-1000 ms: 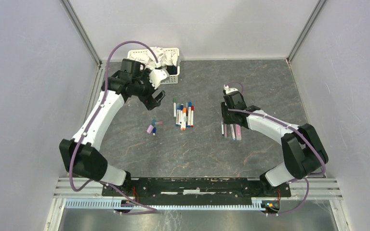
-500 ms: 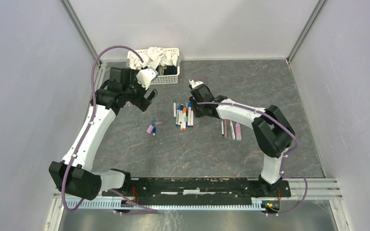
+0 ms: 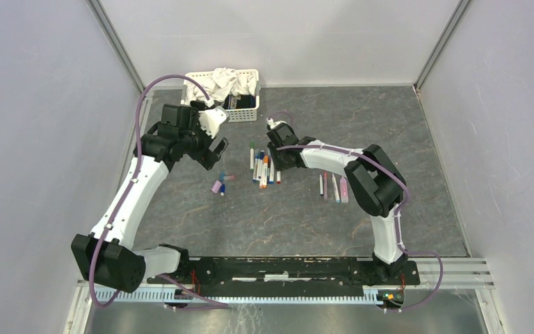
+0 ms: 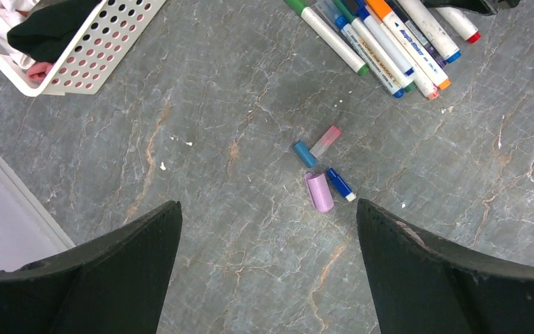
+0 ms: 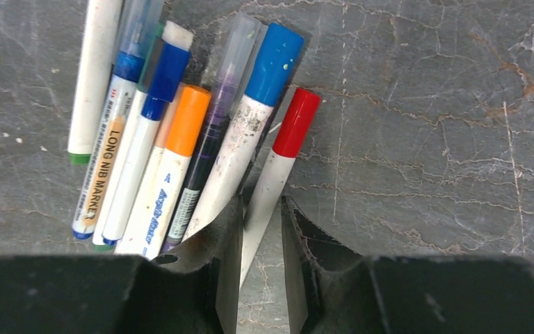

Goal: Open the pen caps

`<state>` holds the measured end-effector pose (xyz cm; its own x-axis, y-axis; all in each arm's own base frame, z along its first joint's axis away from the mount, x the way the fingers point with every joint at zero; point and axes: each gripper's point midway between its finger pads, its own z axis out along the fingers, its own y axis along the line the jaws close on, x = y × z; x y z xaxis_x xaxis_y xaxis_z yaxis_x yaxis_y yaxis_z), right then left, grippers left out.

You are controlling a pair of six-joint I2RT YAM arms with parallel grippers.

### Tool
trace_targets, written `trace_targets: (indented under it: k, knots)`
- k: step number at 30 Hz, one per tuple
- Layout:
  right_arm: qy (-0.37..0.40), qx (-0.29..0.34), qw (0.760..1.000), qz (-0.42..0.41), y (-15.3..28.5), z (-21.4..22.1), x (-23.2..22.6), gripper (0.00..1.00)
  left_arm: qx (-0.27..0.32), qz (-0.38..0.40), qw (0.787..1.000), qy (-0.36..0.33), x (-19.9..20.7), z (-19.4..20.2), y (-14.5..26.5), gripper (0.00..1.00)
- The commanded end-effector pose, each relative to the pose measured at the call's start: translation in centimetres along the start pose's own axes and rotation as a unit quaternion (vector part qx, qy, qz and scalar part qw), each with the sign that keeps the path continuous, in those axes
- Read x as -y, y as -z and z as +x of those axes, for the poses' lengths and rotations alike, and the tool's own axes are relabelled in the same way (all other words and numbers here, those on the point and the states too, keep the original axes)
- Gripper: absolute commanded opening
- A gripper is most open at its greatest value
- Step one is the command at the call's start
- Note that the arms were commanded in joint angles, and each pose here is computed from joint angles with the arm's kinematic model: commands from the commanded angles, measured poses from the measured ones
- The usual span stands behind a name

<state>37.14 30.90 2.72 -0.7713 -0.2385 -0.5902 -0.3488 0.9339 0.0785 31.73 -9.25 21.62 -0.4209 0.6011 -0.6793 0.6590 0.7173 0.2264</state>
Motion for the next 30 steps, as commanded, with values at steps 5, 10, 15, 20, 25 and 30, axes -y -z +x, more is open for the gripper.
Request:
trace_targets:
  k: [5, 10, 15, 20, 25, 30]
  knots:
    - [0.007, -0.008, 0.999, 0.038, -0.9, 0.5, 1.0, 0.30, 0.021, 0.020, 1.000, -0.002, 0.9, -0.8, 0.9, 1.00]
    - [0.021, -0.014, 0.997, 0.073, -0.5, 1.8, 2.8, 0.27, 0.021, 0.033, 0.999, -0.008, 1.3, -0.8, 1.0, 1.00]
    - [-0.016, -0.020, 0.999, 0.046, 0.8, 3.2, 3.8, 0.11, 0.025, 0.053, 0.998, -0.018, 2.2, -0.4, 0.7, 1.00]
    - [-0.024, 0.009, 1.000, -0.006, 3.7, 1.4, 3.6, 0.00, 0.027, 0.081, 0.996, -0.029, 3.2, 0.1, 0.3, 1.00]
    - [0.010, 0.019, 0.992, -0.128, 7.6, -0.6, -0.1, 0.00, 0.016, 0.115, 0.993, -0.033, 4.1, 0.6, -0.8, 1.00]
    - [0.046, -0.001, 0.948, -0.314, 12.7, -0.1, -5.7, 0.00, 0.051, 0.197, 0.975, -0.089, 8.0, 0.9, -0.5, 1.00]
